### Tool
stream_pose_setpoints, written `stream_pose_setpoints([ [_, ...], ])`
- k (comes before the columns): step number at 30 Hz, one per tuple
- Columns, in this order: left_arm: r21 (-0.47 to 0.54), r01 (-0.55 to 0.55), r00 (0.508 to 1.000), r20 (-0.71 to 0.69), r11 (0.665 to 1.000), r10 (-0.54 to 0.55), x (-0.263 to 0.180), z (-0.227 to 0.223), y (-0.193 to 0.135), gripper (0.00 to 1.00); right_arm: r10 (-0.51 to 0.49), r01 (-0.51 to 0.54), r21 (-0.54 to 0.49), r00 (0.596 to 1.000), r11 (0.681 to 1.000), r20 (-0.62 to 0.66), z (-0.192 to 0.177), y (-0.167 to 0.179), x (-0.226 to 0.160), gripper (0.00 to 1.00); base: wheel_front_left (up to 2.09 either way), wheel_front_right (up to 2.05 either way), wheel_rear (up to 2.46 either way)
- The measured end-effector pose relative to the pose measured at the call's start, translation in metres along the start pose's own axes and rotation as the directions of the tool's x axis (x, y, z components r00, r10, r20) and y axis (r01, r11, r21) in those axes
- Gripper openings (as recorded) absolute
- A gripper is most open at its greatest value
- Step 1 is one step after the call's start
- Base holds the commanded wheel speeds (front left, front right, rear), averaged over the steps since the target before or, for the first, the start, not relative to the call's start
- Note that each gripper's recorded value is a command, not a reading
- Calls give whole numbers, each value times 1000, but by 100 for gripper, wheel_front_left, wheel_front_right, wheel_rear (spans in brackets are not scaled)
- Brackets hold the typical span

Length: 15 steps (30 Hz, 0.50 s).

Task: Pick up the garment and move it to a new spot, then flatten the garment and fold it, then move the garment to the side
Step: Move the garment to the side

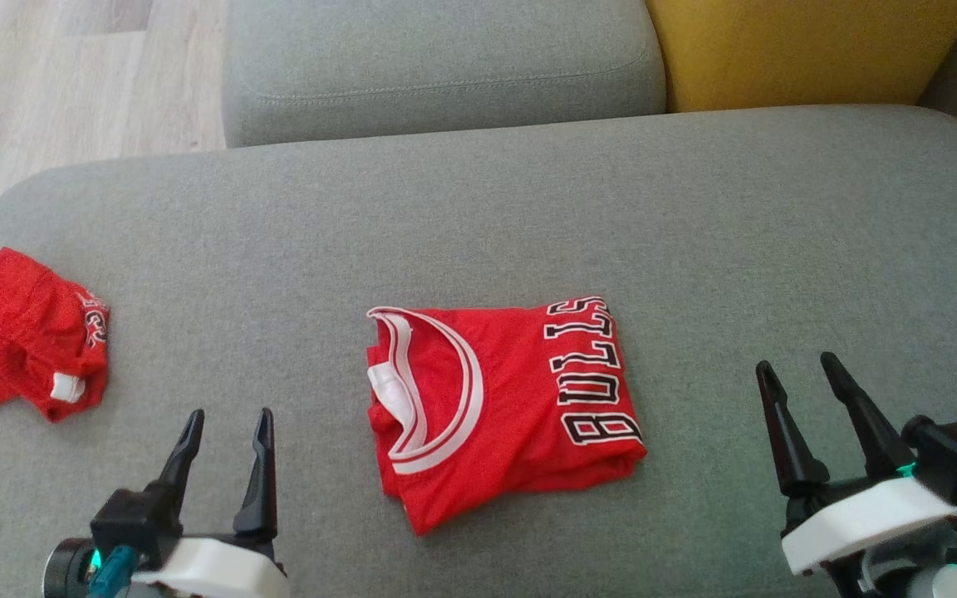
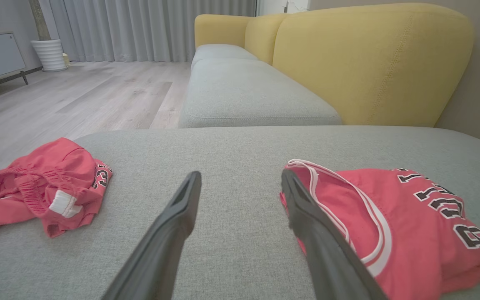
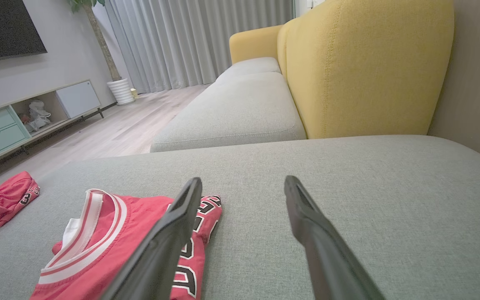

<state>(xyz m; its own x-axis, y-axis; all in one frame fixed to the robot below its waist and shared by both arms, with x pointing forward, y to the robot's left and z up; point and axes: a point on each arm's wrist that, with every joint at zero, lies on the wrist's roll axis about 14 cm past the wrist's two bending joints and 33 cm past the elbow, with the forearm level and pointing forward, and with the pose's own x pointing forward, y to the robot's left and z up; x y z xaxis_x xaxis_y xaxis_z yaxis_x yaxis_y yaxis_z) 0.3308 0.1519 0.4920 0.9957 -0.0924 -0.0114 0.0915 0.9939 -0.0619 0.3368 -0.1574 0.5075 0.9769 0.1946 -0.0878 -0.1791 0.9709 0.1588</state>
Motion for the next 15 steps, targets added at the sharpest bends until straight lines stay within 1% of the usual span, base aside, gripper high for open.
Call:
stream_pose_setpoints([
  [15, -1, -7, 1000, 0, 1000, 7, 0, 0, 0, 100, -1, 1, 0, 1000, 1000, -10, -2, -1, 2, 100, 0, 0, 0],
])
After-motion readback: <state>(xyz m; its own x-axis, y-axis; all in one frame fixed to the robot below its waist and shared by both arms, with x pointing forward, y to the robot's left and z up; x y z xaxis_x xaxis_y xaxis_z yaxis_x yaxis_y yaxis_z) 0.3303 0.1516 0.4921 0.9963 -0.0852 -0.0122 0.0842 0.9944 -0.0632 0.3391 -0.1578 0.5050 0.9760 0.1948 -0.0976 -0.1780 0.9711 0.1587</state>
